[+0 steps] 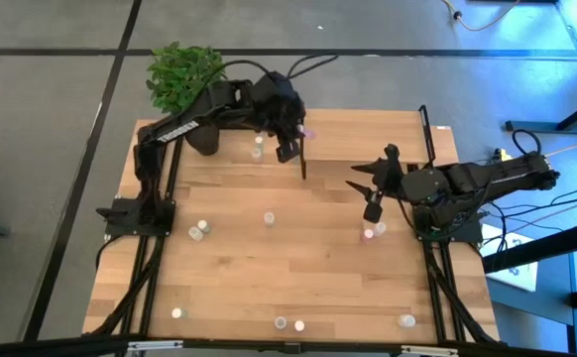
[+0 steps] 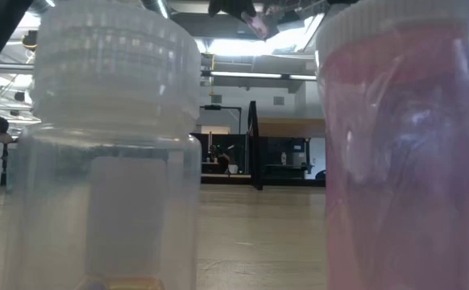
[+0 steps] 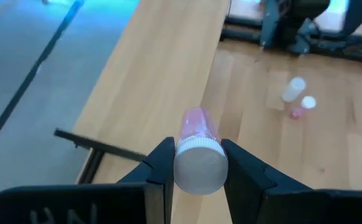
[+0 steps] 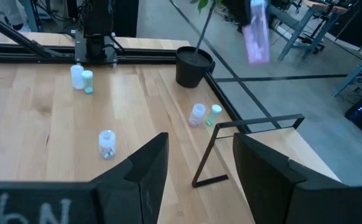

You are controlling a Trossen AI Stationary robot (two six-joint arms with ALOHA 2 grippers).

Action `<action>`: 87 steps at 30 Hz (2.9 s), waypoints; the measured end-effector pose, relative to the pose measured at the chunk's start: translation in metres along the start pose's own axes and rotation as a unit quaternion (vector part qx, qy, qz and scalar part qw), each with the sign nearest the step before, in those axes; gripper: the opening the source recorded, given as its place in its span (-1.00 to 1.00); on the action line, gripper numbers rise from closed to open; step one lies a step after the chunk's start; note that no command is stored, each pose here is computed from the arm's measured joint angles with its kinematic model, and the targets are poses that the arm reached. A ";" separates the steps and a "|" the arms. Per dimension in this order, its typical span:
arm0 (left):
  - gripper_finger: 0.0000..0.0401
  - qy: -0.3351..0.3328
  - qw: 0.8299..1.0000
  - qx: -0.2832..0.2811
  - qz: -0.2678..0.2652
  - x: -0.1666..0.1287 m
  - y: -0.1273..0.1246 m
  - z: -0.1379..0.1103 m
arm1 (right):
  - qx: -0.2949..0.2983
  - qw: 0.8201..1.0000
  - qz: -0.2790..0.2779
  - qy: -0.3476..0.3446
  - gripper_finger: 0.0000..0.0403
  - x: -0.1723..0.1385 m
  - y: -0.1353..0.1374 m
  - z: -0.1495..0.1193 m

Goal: Pick and place medicine bottles onto shelf by color
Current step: Move the top pink pill bottle to the center of the table

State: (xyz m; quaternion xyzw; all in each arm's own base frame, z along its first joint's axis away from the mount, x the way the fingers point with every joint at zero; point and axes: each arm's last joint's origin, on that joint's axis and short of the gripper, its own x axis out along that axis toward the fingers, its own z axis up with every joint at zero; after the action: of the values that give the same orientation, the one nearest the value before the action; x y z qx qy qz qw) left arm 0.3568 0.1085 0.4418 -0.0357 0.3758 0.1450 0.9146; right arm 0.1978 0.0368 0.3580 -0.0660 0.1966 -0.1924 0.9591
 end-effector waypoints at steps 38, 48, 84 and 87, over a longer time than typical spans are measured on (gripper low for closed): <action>-0.56 0.251 0.960 0.078 -0.091 0.109 -0.121 -0.052 | 0.054 0.990 0.130 0.022 -0.10 -0.014 -0.002 -0.004; -0.56 0.305 0.945 0.085 -0.085 0.152 -0.127 -0.069 | 0.066 0.981 0.179 0.022 -0.10 -0.020 -0.004 -0.003; -0.55 0.294 0.949 0.068 -0.091 0.230 -0.128 -0.089 | 0.052 0.958 0.274 0.067 -0.10 -0.022 0.001 -0.010; -0.55 0.302 0.947 0.066 -0.089 0.237 -0.129 -0.093 | 0.051 0.958 0.274 0.068 -0.10 -0.022 0.002 -0.010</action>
State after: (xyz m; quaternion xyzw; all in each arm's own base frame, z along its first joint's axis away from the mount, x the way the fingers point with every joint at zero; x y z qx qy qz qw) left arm 0.4916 0.0255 0.2044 -0.0509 0.6382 0.0204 0.7680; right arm 0.1756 0.0464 0.3564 0.0529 0.2615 0.0640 0.9616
